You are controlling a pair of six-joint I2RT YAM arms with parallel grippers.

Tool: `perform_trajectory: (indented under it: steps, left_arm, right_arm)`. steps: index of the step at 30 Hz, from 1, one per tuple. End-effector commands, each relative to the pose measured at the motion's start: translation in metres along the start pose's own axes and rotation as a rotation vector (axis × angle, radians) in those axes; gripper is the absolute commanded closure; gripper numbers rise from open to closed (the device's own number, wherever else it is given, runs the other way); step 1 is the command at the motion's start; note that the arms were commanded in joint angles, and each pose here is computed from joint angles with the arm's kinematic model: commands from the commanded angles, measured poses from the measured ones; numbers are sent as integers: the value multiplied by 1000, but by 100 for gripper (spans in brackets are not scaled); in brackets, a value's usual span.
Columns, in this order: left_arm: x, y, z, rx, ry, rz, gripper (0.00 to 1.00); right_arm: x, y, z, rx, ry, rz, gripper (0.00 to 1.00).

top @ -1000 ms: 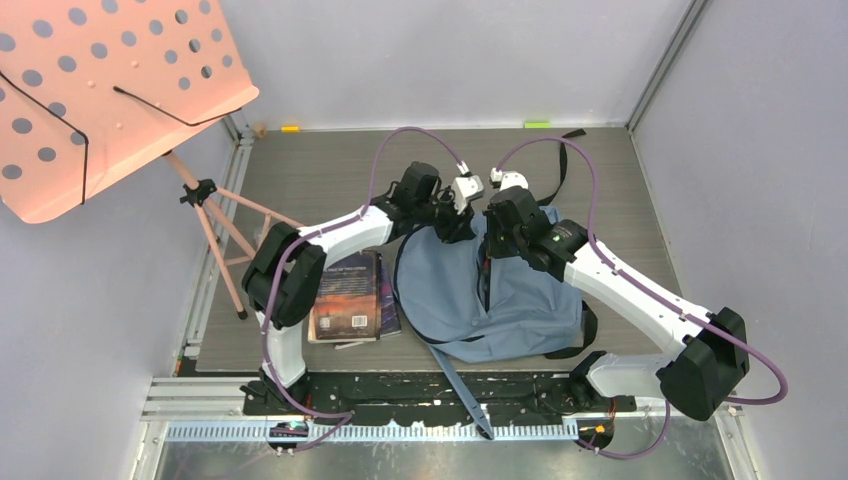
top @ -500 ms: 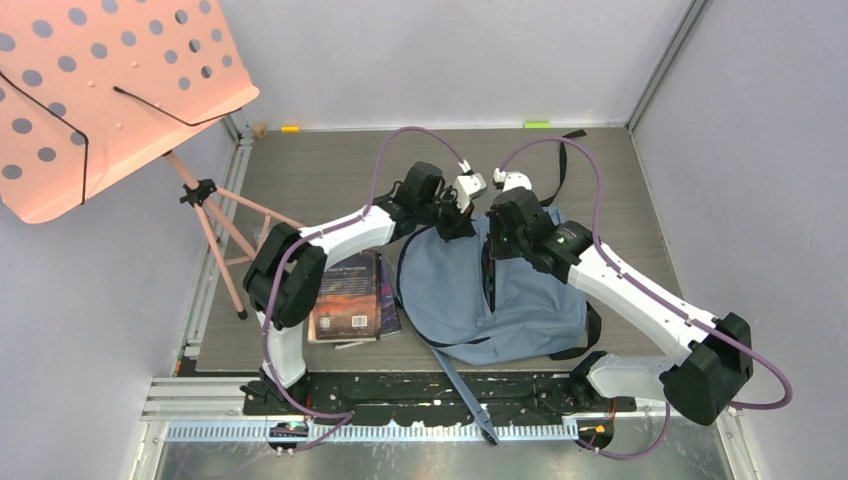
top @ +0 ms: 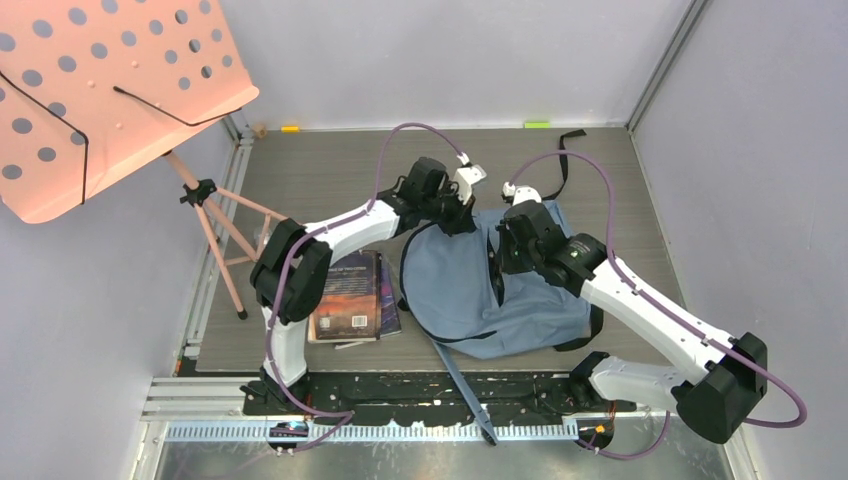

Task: Pack the student bag
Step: Zip the student bag at the center of the board.

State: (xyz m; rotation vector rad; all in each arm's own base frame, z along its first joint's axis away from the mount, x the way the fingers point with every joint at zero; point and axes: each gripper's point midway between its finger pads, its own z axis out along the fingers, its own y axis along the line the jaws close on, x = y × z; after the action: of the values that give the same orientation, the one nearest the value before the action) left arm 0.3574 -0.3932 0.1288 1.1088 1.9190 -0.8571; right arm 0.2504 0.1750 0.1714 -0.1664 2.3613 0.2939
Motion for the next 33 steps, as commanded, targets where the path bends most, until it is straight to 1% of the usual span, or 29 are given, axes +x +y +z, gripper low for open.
perform_trajectory:
  steps: [1,6,10,18,21,23,26,30,31,32,33]
  left_arm:
    - [-15,58,-14,-206,-31,-52,100]
    - [-14,71,-20,-252,-32,-76,100]
    - [-15,83,-25,-281,-48,-150,100]
    - [-9,122,-45,-387,-95,-326,100]
    - [-6,131,-51,-413,-106,-371,100]
    - [-5,134,-53,-420,-111,-382,100]
    - [-7,129,-52,-386,-115,-365,100]
    - [-14,118,-60,-355,-143,-348,100]
    - [-17,115,-64,-355,-156,-348,95]
    - [-19,113,-68,-357,-162,-351,84]
    - [-24,110,-73,-358,-175,-348,71]
  right_arm:
    - [15,4,-17,-45,42,8,99]
    - [21,2,-21,-49,56,11,99]
    - [32,-1,-16,-36,83,13,99]
    - [48,-9,-12,-5,118,32,99]
    - [55,-13,-9,13,131,40,99]
    - [60,-15,-6,23,142,45,99]
    - [63,-16,-2,30,150,48,99]
    - [50,-13,-4,32,121,53,99]
    - [41,-10,-7,24,101,58,92]
    - [38,-10,-10,27,96,62,85]
    - [28,-6,-15,18,74,71,72]
